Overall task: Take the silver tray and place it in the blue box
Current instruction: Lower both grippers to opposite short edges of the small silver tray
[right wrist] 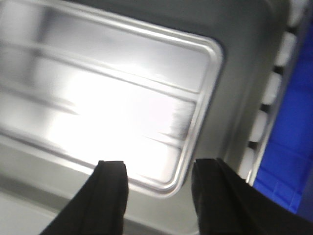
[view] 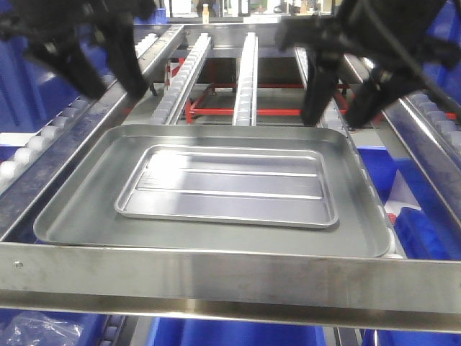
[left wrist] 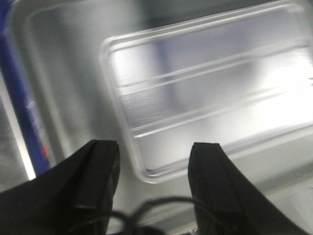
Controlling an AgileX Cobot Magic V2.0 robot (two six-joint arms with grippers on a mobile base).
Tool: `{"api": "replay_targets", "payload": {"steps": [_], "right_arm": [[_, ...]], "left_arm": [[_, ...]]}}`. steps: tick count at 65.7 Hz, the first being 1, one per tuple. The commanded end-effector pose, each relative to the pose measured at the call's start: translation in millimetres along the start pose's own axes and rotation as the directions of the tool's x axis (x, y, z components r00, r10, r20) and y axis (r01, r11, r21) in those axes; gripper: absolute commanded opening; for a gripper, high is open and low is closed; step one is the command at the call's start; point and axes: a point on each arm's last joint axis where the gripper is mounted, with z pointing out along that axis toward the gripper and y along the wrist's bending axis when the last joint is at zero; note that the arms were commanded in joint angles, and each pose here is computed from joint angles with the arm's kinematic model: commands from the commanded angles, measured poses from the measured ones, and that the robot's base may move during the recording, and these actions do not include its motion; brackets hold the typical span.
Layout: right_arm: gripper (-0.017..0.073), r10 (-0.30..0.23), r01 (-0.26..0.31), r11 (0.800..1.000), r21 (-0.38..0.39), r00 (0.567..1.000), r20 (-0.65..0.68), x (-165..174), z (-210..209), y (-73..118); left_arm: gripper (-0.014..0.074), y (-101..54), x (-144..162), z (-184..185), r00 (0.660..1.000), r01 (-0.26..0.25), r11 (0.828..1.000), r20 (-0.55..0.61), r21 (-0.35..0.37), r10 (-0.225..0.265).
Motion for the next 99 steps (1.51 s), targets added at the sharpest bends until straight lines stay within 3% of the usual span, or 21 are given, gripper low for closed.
{"api": "replay_targets", "payload": {"steps": [1,11,20,25,78,99], "right_arm": [[0.0417,0.041,-0.039,0.999,-0.026,0.996,0.085,-18,-10,2.9],[0.0417,0.047,-0.046,0.999,-0.011,0.998,0.048,-24,9,4.1],[0.0417,0.07,-0.07,0.997,0.007,0.997,0.017,-24,23,0.2],[0.0417,0.084,-0.084,0.996,0.017,0.996,0.01,-25,27,-4.5],[0.0417,0.104,-0.104,0.994,0.039,0.995,-0.007,-23,71,-15.0],[0.0414,0.104,-0.104,0.994,0.04,0.995,-0.008,-23,74,-15.3]], "left_arm": [[0.0242,-2.5,-20,-9,0.998,0.058,0.996,0.043,-0.064,-0.055],[0.0242,-12.3,-32,17,0.999,0.053,0.995,-0.01,-0.089,-0.054],[0.0242,-13.5,-35,35,0.991,0.132,0.987,-0.022,-0.094,-0.135],[0.0242,-11.6,-34,42,0.987,0.152,0.983,-0.033,-0.101,-0.156],[0.0242,-6.6,-29,87,0.988,0.133,0.981,-0.056,-0.139,-0.142],[0.0202,5.1,-25,101,0.979,0.166,0.973,-0.089,-0.158,-0.182]]}}
